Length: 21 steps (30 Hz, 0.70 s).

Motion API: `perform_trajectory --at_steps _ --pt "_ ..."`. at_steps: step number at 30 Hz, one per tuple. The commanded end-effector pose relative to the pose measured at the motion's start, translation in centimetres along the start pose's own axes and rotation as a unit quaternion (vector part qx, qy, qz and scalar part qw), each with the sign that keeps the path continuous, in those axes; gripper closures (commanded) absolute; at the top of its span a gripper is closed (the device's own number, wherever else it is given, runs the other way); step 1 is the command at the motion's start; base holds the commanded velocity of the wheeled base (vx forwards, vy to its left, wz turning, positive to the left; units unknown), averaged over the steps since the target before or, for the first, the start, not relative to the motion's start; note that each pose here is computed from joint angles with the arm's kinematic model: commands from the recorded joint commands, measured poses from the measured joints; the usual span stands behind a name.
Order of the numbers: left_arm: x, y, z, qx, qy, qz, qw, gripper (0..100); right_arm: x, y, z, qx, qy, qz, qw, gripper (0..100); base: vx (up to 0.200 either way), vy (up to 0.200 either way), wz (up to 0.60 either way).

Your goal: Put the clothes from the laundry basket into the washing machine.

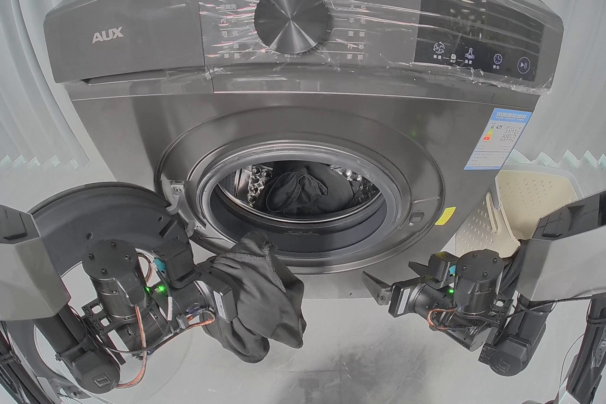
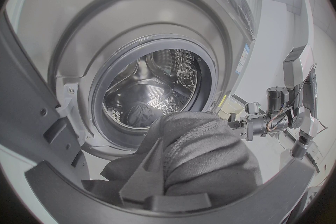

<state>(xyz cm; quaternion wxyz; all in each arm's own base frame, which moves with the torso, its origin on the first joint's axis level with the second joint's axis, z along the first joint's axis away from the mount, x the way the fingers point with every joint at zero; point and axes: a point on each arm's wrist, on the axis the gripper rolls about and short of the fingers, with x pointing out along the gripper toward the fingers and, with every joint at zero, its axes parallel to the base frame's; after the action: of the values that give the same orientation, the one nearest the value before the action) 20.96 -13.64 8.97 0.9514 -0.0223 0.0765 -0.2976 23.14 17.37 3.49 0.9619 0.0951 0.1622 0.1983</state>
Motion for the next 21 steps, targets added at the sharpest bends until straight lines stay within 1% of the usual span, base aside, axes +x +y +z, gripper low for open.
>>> perform_trajectory --at_steps 1,2,4,6,7,8,13,15,17,21 --pt "0.1 -0.7 -0.2 0.001 0.003 -0.014 0.9999 100 0.0 0.2 -0.1 -0.001 0.001 0.003 1.0 0 0.0 0.0 0.0" --pt "0.2 -1.3 -0.1 0.002 0.001 -0.027 0.9996 100 -0.2 0.6 -0.2 -0.003 0.003 0.009 0.9999 0 0.0 0.0 0.0" --pt "0.6 -1.5 0.1 -0.003 -0.004 -0.031 0.9995 100 -0.2 0.8 -0.3 -0.004 0.004 0.014 0.9999 0 0.0 0.0 0.0" --pt "1.2 -1.6 0.1 -0.003 -0.007 -0.034 0.9994 100 -0.3 0.9 -0.4 -0.005 0.005 0.016 0.9998 0 0.0 0.0 0.0" --pt "2.0 -1.6 -0.1 0.003 -0.008 -0.033 0.9994 100 -0.4 1.0 -0.5 -0.006 0.008 0.016 0.9998 0 0.0 0.0 0.0" --pt "2.1 -1.6 -0.1 0.004 -0.008 -0.033 0.9994 100 -0.4 1.0 -0.5 -0.006 0.009 0.017 0.9998 0 0.0 0.0 0.0" --pt "5.1 -1.5 -1.0 0.005 -0.006 -0.039 0.9992 100 -0.7 1.3 -0.8 -0.009 0.015 0.022 0.9996 0 0.0 0.0 0.0" --pt "5.6 -1.4 -1.1 0.006 -0.01 -0.037 0.9992 100 -0.8 1.4 -0.8 -0.009 0.015 0.024 0.9996 0 0.0 0.0 0.0" --pt "7.2 -1.2 -1.3 0.006 -0.017 -0.034 0.9992 100 -0.8 1.4 -0.8 -0.01 0.016 0.025 0.9995 0 0.0 0.0 0.0" --pt "8.9 -1.3 -1.8 0.005 -0.024 -0.035 0.9991 100 -0.7 1.4 -0.8 -0.009 0.015 0.025 0.9995 0 0.0 0.0 0.0"
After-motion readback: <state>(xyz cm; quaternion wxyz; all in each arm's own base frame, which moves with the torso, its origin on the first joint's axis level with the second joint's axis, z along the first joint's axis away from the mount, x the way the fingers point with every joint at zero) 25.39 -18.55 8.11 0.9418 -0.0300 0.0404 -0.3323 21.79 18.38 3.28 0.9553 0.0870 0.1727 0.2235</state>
